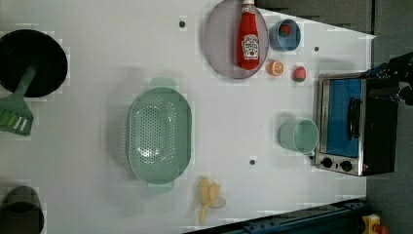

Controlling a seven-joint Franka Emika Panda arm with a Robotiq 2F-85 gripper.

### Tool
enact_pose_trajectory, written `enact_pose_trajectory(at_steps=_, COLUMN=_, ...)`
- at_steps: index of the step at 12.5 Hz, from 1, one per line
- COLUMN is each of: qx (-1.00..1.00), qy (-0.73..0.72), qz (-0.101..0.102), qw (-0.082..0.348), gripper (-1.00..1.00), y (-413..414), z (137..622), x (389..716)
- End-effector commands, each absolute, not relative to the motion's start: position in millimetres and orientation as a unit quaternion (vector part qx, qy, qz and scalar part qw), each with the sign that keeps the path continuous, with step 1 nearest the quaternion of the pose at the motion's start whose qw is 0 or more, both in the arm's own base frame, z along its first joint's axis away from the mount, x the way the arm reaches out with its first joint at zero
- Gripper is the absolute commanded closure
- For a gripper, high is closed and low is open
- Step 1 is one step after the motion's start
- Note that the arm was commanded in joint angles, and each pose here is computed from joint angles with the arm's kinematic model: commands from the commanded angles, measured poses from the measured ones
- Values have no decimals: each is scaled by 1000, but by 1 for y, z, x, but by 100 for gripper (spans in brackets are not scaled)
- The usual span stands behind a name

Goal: Drag strainer left to right.

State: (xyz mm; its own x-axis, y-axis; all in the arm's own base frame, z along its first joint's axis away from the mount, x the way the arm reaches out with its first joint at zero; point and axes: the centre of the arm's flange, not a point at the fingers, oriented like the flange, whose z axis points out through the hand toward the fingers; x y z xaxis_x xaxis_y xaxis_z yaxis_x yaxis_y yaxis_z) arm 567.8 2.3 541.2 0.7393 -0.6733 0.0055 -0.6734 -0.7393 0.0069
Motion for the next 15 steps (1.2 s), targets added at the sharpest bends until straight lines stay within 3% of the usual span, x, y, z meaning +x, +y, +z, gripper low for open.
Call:
enact_pose_trajectory(at_steps=1, qx=881, qy=-474, qz=1, qw=5, gripper=-59, y=-21, z=614, x=429)
enact_pose_trajectory(at_steps=3, qx=883, qy=-470, qz=5, qw=-2, gripper=-100, y=-7, z=613, x=433)
enact_pose_trajectory(at_steps=10, qx=901, qy=-432, qz=46, qw=-6, gripper=-100, y=153, z=576, x=458)
enact_pose_trajectory(at_steps=15, qx=856, qy=-517, qz=16, qw=2, gripper=-100, y=268, z=495, x=458)
